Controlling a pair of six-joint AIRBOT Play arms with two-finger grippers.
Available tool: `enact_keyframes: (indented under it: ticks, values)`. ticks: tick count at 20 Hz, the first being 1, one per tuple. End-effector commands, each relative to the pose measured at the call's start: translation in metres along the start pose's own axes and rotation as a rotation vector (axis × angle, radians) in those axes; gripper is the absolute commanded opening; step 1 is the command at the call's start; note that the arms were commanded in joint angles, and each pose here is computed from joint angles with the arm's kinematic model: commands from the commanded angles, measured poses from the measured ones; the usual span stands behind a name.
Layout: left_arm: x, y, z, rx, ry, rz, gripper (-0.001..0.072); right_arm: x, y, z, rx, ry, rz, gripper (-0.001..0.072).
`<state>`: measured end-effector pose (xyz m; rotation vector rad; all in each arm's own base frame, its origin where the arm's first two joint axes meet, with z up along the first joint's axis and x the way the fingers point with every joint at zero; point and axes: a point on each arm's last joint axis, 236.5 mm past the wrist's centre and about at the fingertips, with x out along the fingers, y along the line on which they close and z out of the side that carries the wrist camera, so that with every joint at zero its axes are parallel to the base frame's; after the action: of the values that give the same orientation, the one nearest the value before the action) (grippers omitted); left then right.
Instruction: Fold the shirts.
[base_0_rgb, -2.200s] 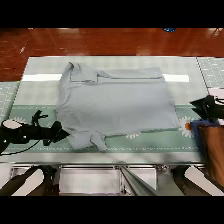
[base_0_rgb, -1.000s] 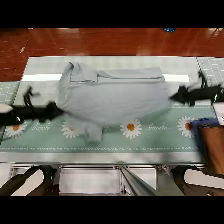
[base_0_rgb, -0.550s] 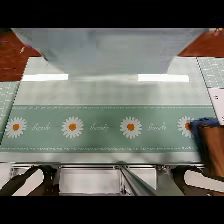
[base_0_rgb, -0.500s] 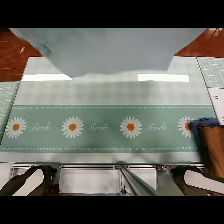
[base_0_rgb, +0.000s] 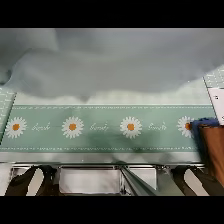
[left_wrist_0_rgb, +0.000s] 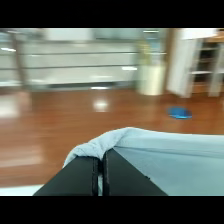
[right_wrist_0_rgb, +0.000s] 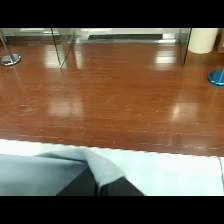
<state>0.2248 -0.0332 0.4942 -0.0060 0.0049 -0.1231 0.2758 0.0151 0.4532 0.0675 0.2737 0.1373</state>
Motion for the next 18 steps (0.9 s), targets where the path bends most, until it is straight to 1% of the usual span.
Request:
enact_keyframes:
  ticks: [1,2,4,6,7,8,9,11,13,15,18]
  values:
    - [-0.063,0.019,-0.015,0.060,0.045,0.217,0.0016,-0.040,0.007,-0.020,-0.007,0.005,-0.064,0.0028]
    - [-0.073,0.019,-0.014,0.039,0.029,0.242,0.0017,-0.046,0.005,-0.028,0.000,0.015,-0.086,0.0028]
    - [-0.081,0.015,-0.012,0.036,0.013,0.241,0.0017,-0.046,-0.001,-0.045,0.015,0.047,-0.114,0.0028]
    - [-0.065,0.029,-0.024,0.019,0.052,0.260,0.0017,-0.033,-0.006,-0.065,0.044,0.104,-0.106,0.0028]
    - [-0.046,0.040,-0.043,-0.027,0.112,0.262,0.0017,-0.021,-0.009,-0.076,0.065,0.140,-0.095,0.0028]
    - [-0.027,0.048,-0.070,-0.088,0.191,0.251,0.0016,-0.007,-0.015,-0.088,0.090,0.177,-0.087,0.0028]
    - [-0.003,0.047,-0.106,-0.155,0.296,0.199,0.0017,0.010,-0.018,-0.104,0.123,0.225,-0.066,0.0028]
    - [0.038,0.030,-0.177,-0.318,0.472,0.050,0.0017,0.049,-0.015,-0.144,0.201,0.350,0.032,0.0028]
    - [0.074,0.016,-0.239,-0.460,0.573,-0.077,0.0017,0.090,-0.017,-0.182,0.263,0.451,0.115,0.0028]
    - [0.108,0.022,-0.301,-0.572,0.639,-0.084,0.0017,0.133,-0.031,-0.217,0.318,0.520,0.151,0.0028]
    - [0.163,0.044,-0.381,-0.656,0.757,-0.041,0.0017,0.205,-0.055,-0.266,0.432,0.602,0.195,0.0028]
